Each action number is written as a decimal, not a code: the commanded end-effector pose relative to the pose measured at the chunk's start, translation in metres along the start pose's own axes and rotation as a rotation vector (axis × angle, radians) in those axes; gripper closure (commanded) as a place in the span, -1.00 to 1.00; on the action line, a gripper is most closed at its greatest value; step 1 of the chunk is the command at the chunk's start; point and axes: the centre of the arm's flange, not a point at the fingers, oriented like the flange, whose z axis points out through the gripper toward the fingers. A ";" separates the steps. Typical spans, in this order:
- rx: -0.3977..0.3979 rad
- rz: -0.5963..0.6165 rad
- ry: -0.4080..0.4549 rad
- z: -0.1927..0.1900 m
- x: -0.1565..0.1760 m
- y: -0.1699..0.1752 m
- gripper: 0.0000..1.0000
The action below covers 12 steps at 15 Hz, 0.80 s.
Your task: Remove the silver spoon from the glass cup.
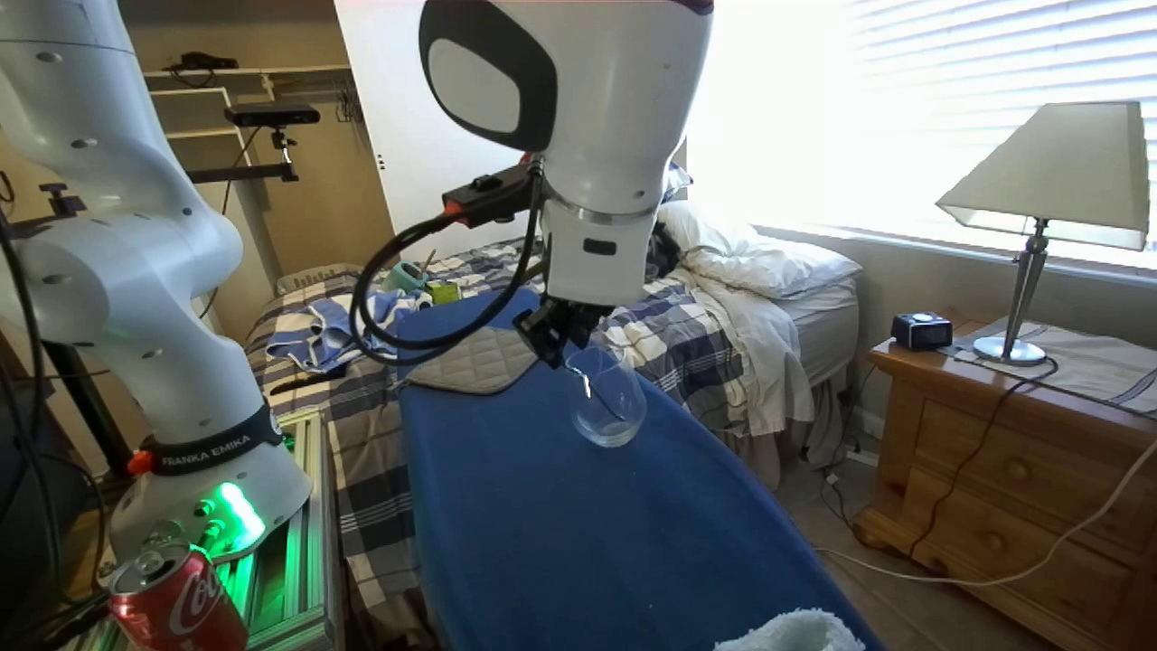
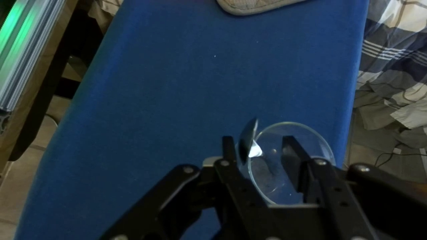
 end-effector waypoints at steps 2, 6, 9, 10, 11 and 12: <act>0.026 0.009 -0.027 -0.005 0.009 -0.004 0.16; 0.026 0.011 -0.024 -0.005 0.010 -0.005 0.16; 0.025 0.013 -0.019 -0.006 0.010 -0.005 0.21; 0.025 0.013 -0.018 -0.006 0.011 -0.005 0.24; 0.024 0.013 -0.013 -0.006 0.011 -0.005 0.24; 0.024 0.014 -0.013 -0.007 0.012 -0.005 0.28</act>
